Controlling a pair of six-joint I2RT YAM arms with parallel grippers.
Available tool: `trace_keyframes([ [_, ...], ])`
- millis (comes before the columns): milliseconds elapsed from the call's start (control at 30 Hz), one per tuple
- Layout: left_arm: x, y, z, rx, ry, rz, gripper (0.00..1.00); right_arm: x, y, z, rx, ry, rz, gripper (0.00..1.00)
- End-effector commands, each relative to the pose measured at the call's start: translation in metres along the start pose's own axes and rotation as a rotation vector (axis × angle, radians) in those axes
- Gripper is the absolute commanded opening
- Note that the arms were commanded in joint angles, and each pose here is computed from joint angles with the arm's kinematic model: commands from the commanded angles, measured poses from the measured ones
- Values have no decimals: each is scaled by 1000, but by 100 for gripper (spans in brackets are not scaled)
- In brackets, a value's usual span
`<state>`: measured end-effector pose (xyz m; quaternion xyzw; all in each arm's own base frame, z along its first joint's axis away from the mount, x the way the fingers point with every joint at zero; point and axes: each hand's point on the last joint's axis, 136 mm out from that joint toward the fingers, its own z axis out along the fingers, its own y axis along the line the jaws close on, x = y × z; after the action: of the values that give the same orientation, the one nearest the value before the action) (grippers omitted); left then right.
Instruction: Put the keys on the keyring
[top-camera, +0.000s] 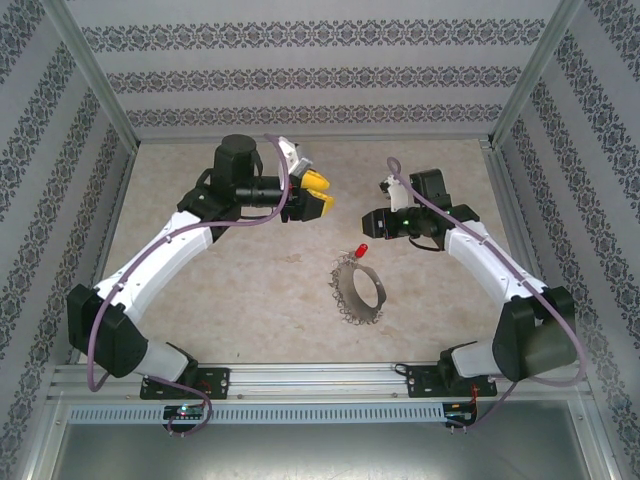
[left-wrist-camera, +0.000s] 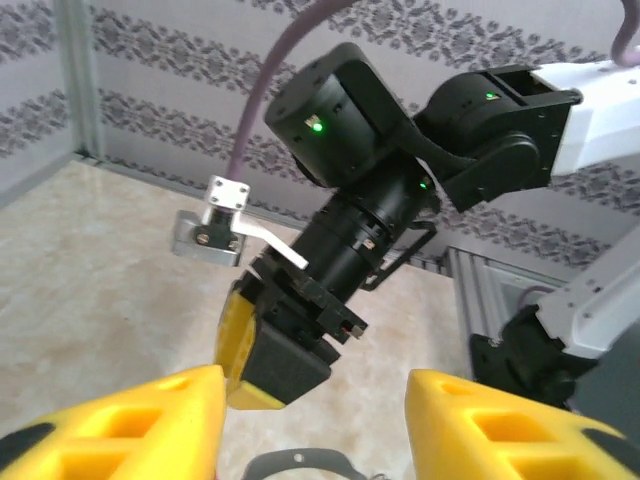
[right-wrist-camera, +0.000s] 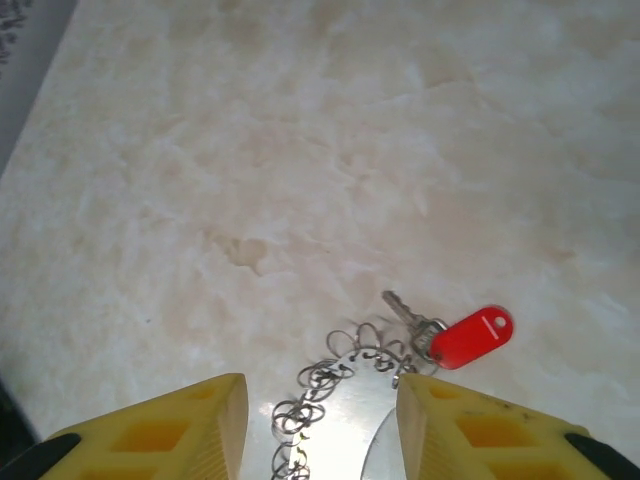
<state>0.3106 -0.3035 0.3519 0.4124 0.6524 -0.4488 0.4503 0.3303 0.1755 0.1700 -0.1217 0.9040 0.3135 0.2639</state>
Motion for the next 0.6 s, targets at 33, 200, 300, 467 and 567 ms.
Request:
trace_keyframes([
  [33, -13, 21, -2, -104, -101, -67, 65, 9, -31, 16, 117, 22, 107, 46],
  [200, 2, 55, -4, -264, -176, -196, 83, 37, -53, 41, 165, 108, 162, 51],
  [300, 15, 79, -15, -403, -231, -287, 99, 52, -56, 53, 171, 155, 169, 51],
  [467, 37, 92, -26, -507, -218, -407, 100, 72, -59, 65, 199, 205, 187, 51],
  [567, 60, 100, -28, -564, -181, -518, 100, 82, -62, 62, 221, 213, 207, 51],
])
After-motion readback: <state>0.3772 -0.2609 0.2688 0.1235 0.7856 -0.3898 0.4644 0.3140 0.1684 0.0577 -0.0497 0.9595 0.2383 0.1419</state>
